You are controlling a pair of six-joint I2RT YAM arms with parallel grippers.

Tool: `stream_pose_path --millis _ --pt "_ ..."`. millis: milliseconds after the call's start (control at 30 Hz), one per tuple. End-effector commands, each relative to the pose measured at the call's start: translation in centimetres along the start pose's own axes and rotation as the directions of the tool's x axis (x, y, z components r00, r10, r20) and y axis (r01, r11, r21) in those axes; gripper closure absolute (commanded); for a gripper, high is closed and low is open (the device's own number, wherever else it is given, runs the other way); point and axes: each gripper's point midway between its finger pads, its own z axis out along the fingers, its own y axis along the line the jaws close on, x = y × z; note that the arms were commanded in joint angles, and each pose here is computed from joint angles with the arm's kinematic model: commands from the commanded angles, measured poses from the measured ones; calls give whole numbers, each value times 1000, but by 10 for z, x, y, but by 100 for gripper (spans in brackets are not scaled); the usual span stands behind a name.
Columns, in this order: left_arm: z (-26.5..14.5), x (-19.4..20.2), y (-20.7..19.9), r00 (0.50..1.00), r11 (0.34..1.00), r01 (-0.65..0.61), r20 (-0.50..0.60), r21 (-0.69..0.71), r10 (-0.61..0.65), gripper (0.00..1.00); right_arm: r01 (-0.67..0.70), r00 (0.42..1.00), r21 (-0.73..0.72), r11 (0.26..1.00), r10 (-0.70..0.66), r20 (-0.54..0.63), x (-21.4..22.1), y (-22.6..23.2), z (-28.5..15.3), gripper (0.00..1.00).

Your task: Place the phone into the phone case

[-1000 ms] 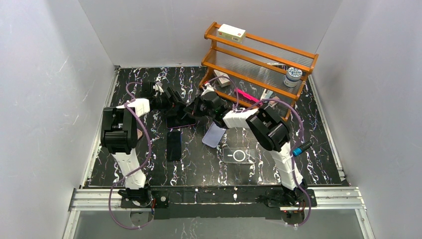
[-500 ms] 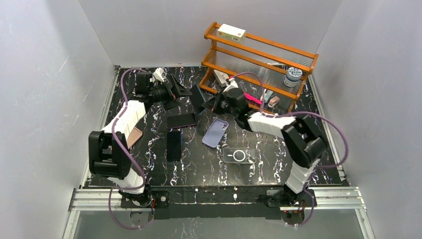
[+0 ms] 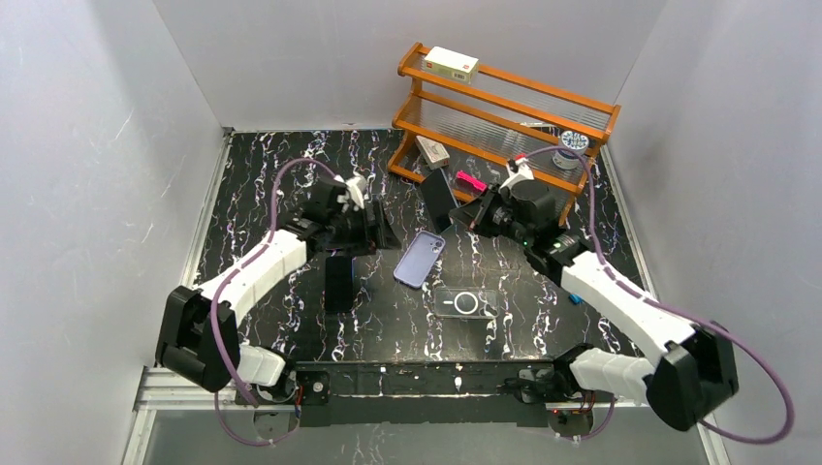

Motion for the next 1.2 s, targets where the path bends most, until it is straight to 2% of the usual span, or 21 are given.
stream_pose_path --millis 0,133,367,567,733,867,1167 --pt "6 37 -7 998 994 -61 -18 -96 59 30 18 1000 62 998 -17 -23 5 -5 -36 99" --pt "19 69 -20 997 989 -76 -28 -131 73 37 18 999 85 996 -15 -39 10 -7 -60 99" --pt "45 119 -45 991 984 -126 -67 -126 118 40 17 998 123 992 -11 -55 23 -20 -90 99" --pt "70 146 -36 977 957 -204 -109 -205 185 44 34 998 133 991 -26 -64 28 -24 -111 99" --pt "86 159 -26 965 939 -251 -137 -236 224 48 25 999 149 989 -18 -46 30 -28 -125 99" --pt "91 164 -19 957 925 -280 -155 -259 246 55 33 999 148 988 -30 -22 27 -29 -133 99" --pt "100 169 -13 949 906 -308 -162 -289 271 61 43 999 147 988 -39 -30 32 -33 -137 99"
